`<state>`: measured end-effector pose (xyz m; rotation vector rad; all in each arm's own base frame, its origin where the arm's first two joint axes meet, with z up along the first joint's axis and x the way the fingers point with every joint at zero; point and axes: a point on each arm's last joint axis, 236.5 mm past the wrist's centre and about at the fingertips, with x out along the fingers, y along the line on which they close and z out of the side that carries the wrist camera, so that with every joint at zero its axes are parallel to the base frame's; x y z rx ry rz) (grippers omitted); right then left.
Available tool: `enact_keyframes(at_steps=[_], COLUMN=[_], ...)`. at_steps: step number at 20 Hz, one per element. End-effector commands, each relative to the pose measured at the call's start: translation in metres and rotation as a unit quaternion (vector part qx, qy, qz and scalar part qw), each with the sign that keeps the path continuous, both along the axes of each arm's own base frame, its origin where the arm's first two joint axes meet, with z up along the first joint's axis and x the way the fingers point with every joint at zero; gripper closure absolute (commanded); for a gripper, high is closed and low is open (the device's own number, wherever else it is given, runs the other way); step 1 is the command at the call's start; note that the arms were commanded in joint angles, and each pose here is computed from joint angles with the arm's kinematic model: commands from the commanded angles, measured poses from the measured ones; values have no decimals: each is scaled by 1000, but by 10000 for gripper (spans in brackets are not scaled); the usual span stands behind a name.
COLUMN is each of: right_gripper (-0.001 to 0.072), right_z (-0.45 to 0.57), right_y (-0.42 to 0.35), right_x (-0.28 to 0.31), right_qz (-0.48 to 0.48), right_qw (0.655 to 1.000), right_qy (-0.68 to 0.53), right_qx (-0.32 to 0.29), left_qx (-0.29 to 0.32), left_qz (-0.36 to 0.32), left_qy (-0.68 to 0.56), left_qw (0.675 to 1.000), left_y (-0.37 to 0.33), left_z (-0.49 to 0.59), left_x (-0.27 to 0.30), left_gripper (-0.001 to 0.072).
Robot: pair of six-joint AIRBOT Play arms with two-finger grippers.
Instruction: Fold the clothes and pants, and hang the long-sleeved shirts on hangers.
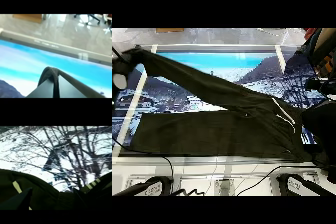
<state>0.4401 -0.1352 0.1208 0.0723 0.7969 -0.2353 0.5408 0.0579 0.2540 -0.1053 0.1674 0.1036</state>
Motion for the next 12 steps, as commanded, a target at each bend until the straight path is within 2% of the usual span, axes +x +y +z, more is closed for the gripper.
enact_keyframes(at_steps=[1, 6, 10, 12], right_gripper=[152, 152, 152, 152], right_z=[2, 1, 2, 2], right_y=[-1, -1, -1, -1], right_x=[2, 2, 2, 2], right_qz=[-1, -1, -1, -1], right_qw=[1000, 1000, 1000, 1000], right_qy=[-5, -5, -5, -5], right_qx=[-3, -2, -2, -2], left_qx=[50, 39, 4, -3], left_qz=[-2, 19, 14, 9], left_qy=[113, 385, 500, 522], left_qw=[992, 922, 866, 853], left_y=[18, 69, 76, 74], left_z=[-29, -198, -294, -315], left_x=[-23, -79, -112, -116], left_gripper=[689, 688, 688, 688])
